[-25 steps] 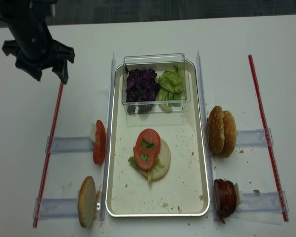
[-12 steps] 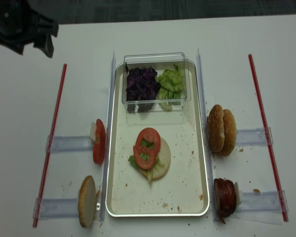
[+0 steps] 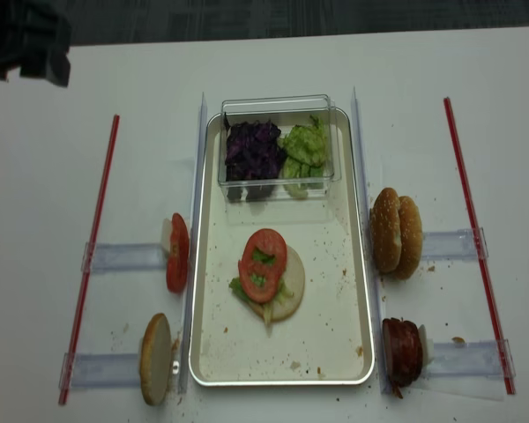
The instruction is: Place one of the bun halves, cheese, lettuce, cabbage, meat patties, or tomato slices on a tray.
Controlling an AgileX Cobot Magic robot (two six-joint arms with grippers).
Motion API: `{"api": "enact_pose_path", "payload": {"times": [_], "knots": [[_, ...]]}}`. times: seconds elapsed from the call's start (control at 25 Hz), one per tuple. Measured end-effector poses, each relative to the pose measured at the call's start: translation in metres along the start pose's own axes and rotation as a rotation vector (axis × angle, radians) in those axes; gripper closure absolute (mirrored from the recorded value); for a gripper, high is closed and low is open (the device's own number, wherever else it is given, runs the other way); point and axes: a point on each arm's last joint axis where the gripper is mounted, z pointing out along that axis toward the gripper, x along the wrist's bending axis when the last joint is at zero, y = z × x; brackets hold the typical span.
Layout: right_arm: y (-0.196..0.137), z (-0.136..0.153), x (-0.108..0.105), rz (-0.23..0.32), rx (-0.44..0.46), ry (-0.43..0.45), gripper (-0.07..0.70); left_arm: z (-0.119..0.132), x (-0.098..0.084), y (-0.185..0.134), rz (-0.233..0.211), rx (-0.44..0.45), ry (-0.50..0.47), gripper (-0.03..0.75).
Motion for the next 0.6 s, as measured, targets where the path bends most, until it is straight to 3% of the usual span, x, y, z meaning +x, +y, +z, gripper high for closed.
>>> {"api": "enact_pose_path", "payload": {"times": [0.4, 0.6], "knots": [[0.000, 0.000, 0.000, 0.000, 0.000, 0.000, 0.018, -0.013, -0.006, -0.090, 0.010, 0.044, -0.012, 0.223], [0.000, 0.000, 0.000, 0.000, 0.000, 0.000, 0.018, -0.018, -0.010, -0.142, 0.006, -0.004, -0.019, 0.223]]}}
